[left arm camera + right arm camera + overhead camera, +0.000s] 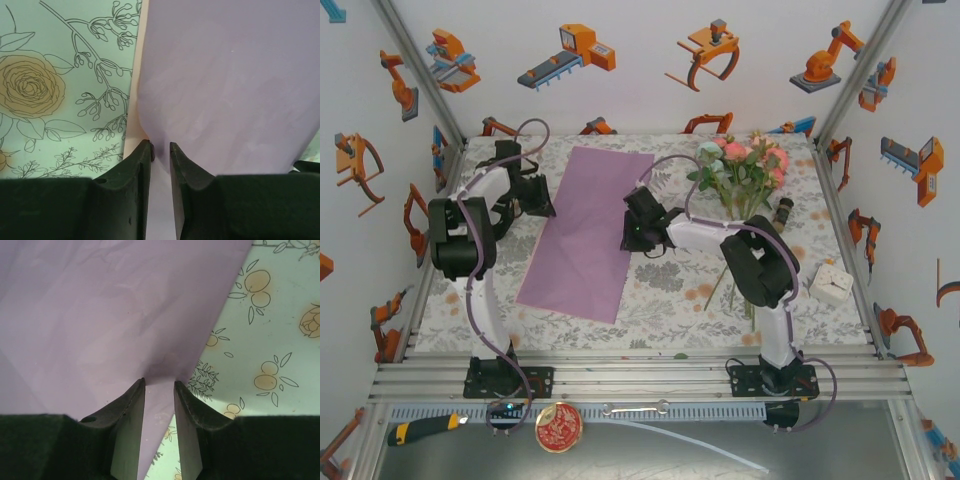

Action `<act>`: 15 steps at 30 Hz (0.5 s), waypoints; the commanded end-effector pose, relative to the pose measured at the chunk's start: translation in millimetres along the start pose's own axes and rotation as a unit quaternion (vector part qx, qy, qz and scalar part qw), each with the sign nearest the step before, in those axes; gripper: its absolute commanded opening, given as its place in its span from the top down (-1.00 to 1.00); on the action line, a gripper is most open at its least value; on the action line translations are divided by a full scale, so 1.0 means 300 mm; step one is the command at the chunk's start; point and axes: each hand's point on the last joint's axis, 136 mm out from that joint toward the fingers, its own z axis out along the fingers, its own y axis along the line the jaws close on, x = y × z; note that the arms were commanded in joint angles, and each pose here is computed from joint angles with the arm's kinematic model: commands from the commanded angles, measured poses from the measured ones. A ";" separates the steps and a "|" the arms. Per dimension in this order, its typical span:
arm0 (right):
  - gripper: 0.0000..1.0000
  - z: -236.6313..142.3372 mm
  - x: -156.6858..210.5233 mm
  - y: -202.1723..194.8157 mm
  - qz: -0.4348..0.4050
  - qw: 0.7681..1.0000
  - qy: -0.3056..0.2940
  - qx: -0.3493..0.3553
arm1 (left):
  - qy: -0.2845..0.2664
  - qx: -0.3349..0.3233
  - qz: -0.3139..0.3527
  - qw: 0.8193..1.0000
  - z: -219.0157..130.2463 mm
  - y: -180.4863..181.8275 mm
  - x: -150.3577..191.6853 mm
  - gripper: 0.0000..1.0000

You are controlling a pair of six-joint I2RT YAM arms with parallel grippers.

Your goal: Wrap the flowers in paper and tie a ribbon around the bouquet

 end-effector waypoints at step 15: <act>0.39 0.043 -0.089 0.130 -0.074 0.996 0.000 -0.043 | -0.079 0.081 -0.092 0.989 -0.312 -0.175 0.011 1.00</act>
